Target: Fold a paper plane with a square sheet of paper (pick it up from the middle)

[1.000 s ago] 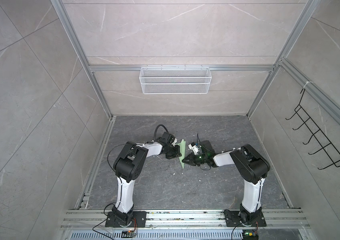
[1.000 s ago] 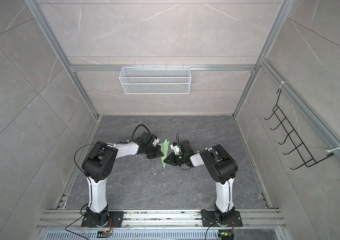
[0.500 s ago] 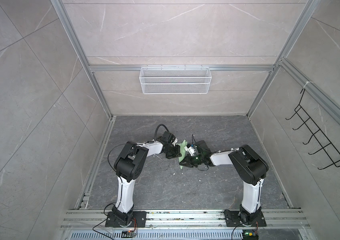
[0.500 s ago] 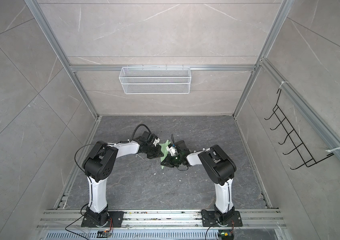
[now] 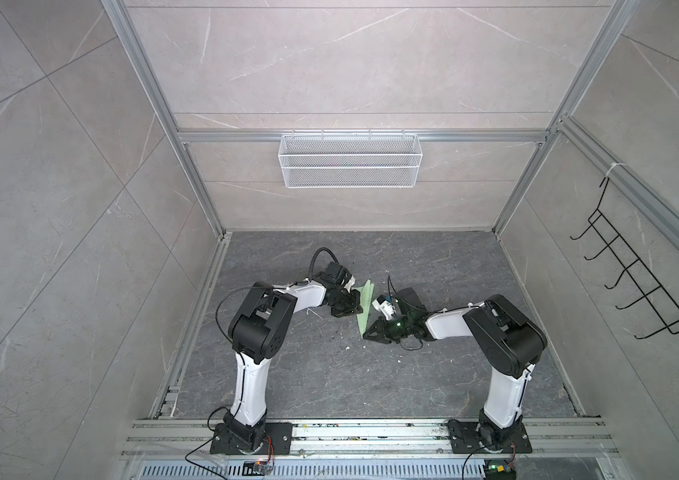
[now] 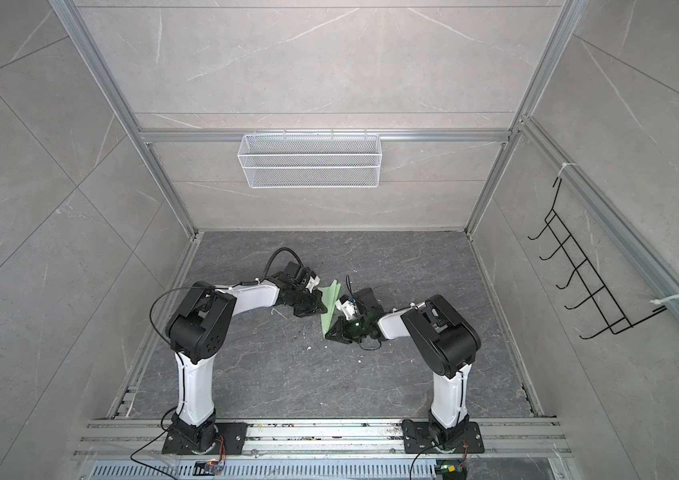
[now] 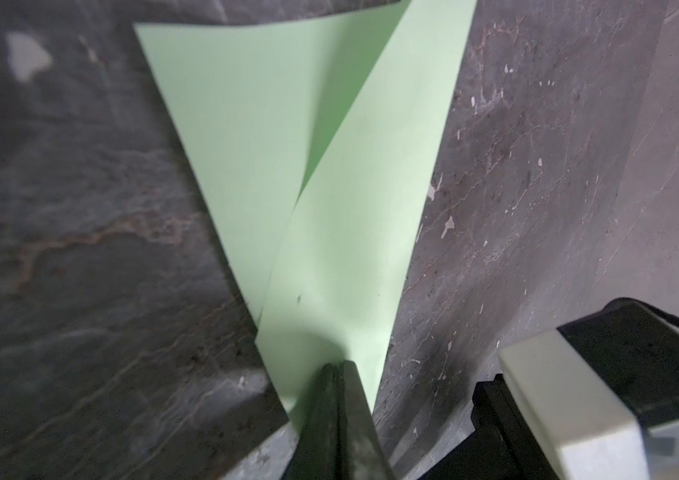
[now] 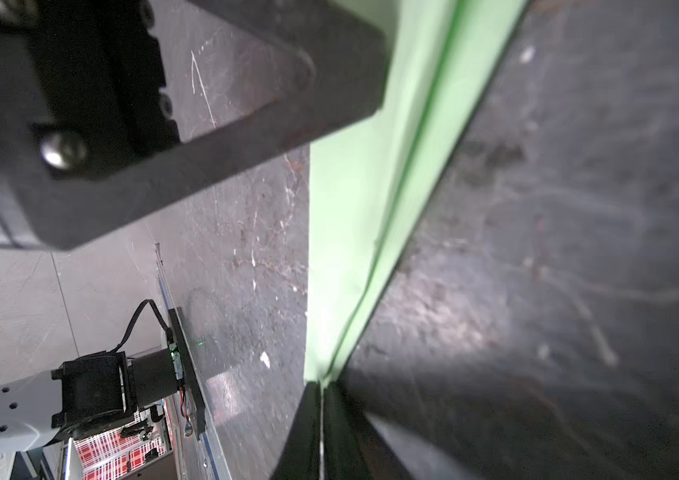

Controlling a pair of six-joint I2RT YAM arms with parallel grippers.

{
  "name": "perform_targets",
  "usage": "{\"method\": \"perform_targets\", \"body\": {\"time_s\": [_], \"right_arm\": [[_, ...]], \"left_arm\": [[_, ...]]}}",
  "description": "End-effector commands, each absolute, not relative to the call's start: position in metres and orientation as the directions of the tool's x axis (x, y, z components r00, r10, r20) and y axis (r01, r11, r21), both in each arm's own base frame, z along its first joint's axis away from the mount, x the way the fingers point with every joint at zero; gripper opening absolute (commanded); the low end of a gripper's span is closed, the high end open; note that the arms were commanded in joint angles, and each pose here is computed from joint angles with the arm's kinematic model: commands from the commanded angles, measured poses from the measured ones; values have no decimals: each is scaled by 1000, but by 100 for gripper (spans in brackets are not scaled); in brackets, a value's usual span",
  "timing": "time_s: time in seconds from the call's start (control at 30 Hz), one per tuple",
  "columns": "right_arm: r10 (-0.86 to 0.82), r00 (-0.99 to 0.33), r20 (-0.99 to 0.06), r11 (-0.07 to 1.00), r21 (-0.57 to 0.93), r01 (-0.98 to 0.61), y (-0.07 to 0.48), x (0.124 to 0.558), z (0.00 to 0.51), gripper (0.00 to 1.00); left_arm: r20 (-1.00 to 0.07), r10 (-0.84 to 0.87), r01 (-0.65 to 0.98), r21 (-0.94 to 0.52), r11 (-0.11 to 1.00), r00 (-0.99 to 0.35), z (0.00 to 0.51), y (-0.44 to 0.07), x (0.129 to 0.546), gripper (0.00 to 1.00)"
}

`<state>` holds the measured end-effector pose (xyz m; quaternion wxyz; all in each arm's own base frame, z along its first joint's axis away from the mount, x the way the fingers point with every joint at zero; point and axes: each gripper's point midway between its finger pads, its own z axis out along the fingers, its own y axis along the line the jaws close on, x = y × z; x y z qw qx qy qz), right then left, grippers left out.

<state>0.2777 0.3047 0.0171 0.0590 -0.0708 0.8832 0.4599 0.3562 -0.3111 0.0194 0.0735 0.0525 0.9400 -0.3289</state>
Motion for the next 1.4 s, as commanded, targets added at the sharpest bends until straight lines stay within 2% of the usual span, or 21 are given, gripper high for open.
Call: {"method": "perform_targets", "body": {"time_s": [0.0,0.17,0.27,0.57,0.9,1.17,1.37], "right_arm": [[-72,-987,-143,583,797,-157,300,265,14,10],[-38,-965,-261,550,801,-238,308,284,51,13],[-39,-957,-288,540,800,-263,314,295,59,13],[-34,-972,-235,574,791,-211,324,309,30,13],[-58,-987,-150,614,774,-154,310,282,2,12],[-68,-965,-254,545,801,-250,315,289,44,14],[47,-958,-283,541,814,-214,305,338,48,13]], "left_arm": [[-94,64,102,-486,868,-993,-27,-286,340,0],[-104,68,111,-497,861,-992,-22,-290,342,0],[-102,66,109,-496,862,-993,-22,-289,342,0],[-97,64,104,-497,861,-993,-24,-290,341,0],[-94,66,104,-495,863,-993,-24,-289,340,0],[-100,68,109,-495,862,-993,-23,-289,341,0],[-103,68,110,-495,862,-992,-22,-289,341,0]]}}
